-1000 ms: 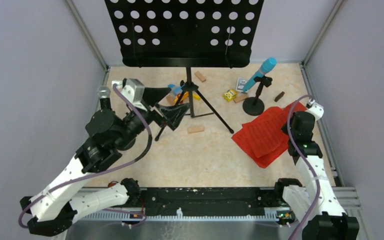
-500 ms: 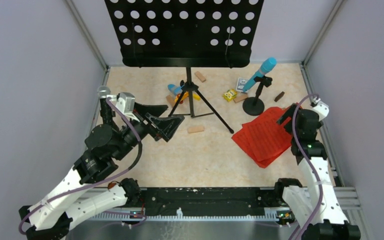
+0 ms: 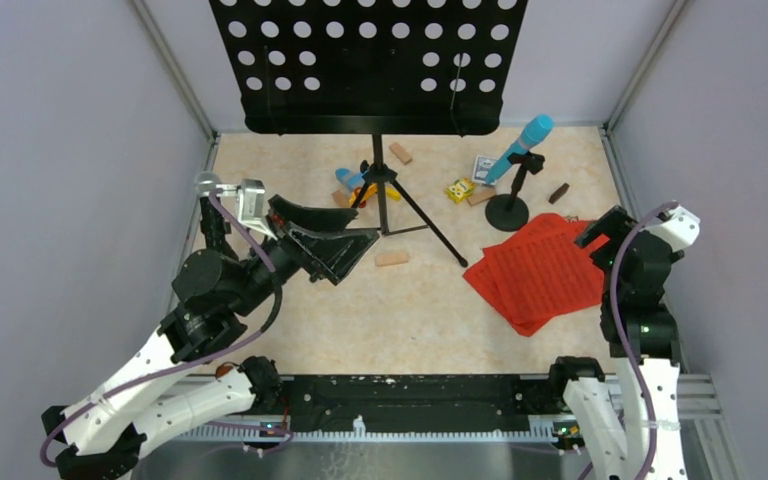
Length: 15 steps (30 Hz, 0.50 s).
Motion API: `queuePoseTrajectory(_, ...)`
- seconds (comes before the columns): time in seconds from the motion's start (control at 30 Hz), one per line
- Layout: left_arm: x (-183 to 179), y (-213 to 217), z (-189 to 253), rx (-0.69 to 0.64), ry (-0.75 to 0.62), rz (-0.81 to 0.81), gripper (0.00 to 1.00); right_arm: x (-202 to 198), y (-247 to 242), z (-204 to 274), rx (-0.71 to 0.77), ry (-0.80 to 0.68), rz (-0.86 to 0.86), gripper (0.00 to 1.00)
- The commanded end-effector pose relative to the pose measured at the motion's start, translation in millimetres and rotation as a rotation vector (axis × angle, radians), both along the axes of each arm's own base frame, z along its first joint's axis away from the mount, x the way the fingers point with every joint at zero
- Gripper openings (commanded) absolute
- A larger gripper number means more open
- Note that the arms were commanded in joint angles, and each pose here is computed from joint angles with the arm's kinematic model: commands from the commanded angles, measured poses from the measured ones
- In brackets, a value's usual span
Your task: Pack up the instrument practice props
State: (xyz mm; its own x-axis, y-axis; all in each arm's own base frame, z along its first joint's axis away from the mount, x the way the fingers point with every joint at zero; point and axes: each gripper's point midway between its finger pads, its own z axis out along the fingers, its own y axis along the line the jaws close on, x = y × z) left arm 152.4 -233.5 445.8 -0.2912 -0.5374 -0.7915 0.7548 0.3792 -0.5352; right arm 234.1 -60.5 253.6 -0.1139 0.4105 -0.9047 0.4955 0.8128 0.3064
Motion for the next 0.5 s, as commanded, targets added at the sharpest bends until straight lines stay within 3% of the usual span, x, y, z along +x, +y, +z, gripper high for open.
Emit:
queuePoseTrajectory(0.0, -16.9, -1.7, 19.6, -0.113, -0.041, -0.087, 0.99, -9.5, 1.6, 22.4, -0.024, -0.04, 0.022, 0.87)
queuePoseTrajectory(0.37, -23.6, -4.7, 15.9, -0.118, -0.082, -0.124, 0.99, -4.5, 13.3, 15.0, -0.009, -0.046, 0.091, 0.88)
queuePoseTrajectory(0.47, 0.0, -12.6, -3.3, -0.025, 0.057, -0.048, 0.99, -4.2, 14.5, 15.8, -0.009, -0.048, 0.099, 0.89)
